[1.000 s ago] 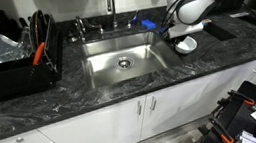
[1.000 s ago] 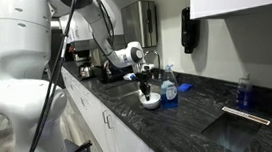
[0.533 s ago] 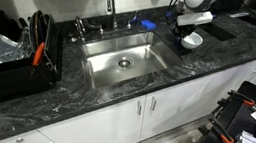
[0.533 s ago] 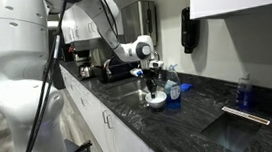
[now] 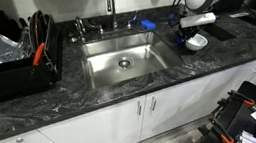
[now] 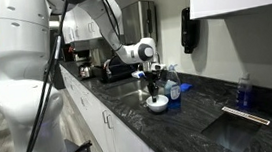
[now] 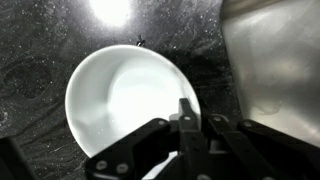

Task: Pick the bowl in the sink and put it on the counter

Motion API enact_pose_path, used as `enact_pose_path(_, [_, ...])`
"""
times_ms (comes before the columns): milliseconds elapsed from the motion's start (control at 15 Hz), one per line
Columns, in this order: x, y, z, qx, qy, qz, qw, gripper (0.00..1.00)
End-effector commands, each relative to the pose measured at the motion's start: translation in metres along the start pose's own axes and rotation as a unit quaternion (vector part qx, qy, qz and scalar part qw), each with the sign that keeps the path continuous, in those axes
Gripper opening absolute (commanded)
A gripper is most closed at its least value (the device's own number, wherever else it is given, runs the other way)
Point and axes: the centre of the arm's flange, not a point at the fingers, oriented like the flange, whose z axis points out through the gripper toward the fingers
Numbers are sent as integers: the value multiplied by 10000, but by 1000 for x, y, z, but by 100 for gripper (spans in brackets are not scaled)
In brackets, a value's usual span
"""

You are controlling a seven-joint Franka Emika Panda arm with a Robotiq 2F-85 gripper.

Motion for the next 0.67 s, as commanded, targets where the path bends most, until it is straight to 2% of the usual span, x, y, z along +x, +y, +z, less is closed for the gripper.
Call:
enact_pose_path(0, [3,0,11,-206,-45,-145,9997,2])
enact_pose_path(133, [3,0,17,-244,-88,-174,9995,2])
enact_pose_path(200, [3,0,19,-279,-129,-163,9994,34])
enact_pose_path(333, [4,0,20,-279,-135,-194,9993,41])
enact_pose_path(600, [5,-2,14,-364,-44,-301,9989,69])
